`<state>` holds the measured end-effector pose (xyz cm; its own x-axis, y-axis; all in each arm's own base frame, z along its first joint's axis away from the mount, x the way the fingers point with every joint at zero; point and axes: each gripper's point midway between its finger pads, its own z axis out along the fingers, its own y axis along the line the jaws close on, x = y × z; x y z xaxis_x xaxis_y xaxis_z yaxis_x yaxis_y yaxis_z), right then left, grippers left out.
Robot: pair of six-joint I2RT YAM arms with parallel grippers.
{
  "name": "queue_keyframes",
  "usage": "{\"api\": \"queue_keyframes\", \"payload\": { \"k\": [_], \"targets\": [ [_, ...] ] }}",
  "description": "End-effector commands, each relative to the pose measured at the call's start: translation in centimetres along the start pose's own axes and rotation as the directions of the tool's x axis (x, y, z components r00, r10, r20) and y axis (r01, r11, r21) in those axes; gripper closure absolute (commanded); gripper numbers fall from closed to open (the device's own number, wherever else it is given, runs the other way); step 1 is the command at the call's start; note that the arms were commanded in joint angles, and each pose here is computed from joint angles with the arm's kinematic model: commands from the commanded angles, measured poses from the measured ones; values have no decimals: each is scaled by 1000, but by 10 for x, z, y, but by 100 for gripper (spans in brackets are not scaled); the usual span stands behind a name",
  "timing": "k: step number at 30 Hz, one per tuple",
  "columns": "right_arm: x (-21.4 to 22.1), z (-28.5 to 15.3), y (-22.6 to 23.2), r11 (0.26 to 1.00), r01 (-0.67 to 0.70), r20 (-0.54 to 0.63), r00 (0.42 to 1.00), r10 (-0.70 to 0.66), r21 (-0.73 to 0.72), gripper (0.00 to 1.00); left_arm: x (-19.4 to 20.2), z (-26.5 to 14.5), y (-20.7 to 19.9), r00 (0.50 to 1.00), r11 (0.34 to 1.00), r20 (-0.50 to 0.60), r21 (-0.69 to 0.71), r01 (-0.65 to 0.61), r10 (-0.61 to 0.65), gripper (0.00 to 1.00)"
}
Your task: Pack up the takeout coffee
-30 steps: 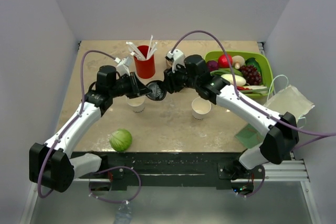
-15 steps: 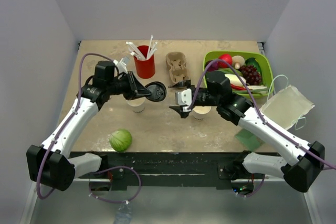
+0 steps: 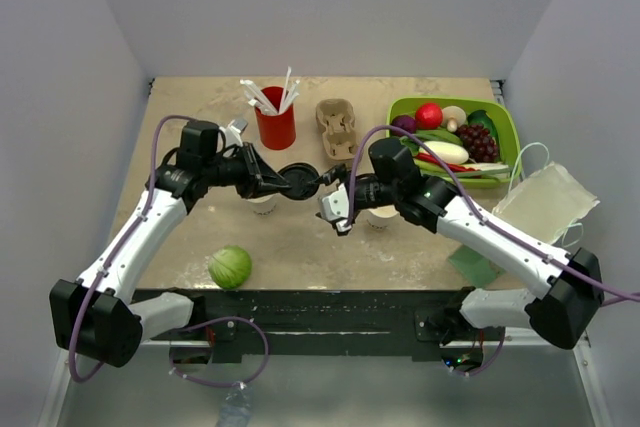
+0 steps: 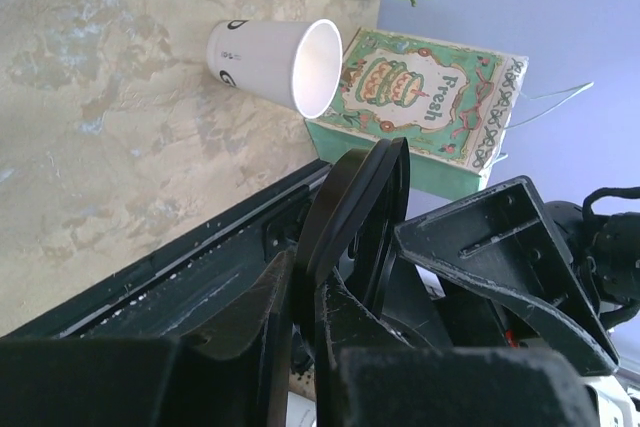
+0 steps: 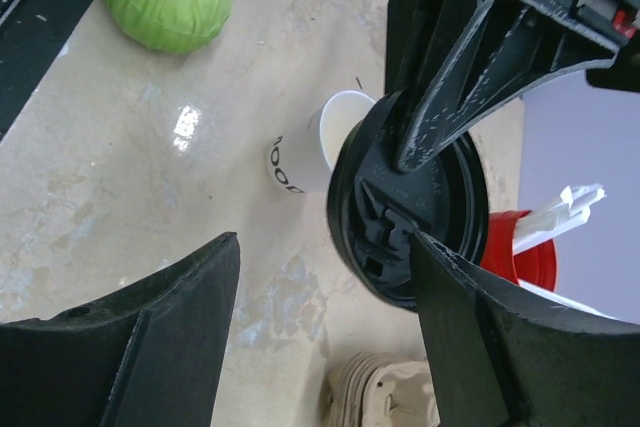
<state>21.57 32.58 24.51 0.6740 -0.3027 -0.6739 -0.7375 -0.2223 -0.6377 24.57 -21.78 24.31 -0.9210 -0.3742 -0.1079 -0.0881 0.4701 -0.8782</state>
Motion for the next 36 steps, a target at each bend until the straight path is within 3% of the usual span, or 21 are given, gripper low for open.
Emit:
{"api": "queue_keyframes", "payload": {
  "k": [1,12,19,24,26,31,34,35,36],
  "targets": [
    [-17,3,-36,992,79,25,996,-82,99,30,9,-5,-8,999,998,-39,57,27,-25,91],
    [-8,12,-50,989,62,-20,998,-59,136,41,13,-4,-7,998,997,-60,68,38,-34,89],
    [-10,11,-55,986,57,-16,998,-55,159,58,15,-1,0,997,998,-72,54,37,-33,85],
    [-14,8,-56,984,42,-2,999,-43,176,76,12,-2,-8,998,996,-56,85,18,-14,62],
    [-17,7,-56,983,37,8,999,-39,178,79,9,-3,-12,999,995,-44,100,5,0,52],
    [-27,2,-55,982,-16,48,999,7,187,83,0,-3,-21,999,992,-3,123,-33,33,41],
    [-33,0,-51,982,-66,81,995,52,179,83,-10,-7,-31,995,988,57,126,-84,77,24],
    [-34,0,-48,982,-80,88,994,65,172,83,-13,-9,-34,993,987,70,127,-99,90,11],
    [-37,0,-45,980,-110,106,990,93,163,83,-20,-9,-34,988,987,104,106,-123,112,5]
  ]
}}
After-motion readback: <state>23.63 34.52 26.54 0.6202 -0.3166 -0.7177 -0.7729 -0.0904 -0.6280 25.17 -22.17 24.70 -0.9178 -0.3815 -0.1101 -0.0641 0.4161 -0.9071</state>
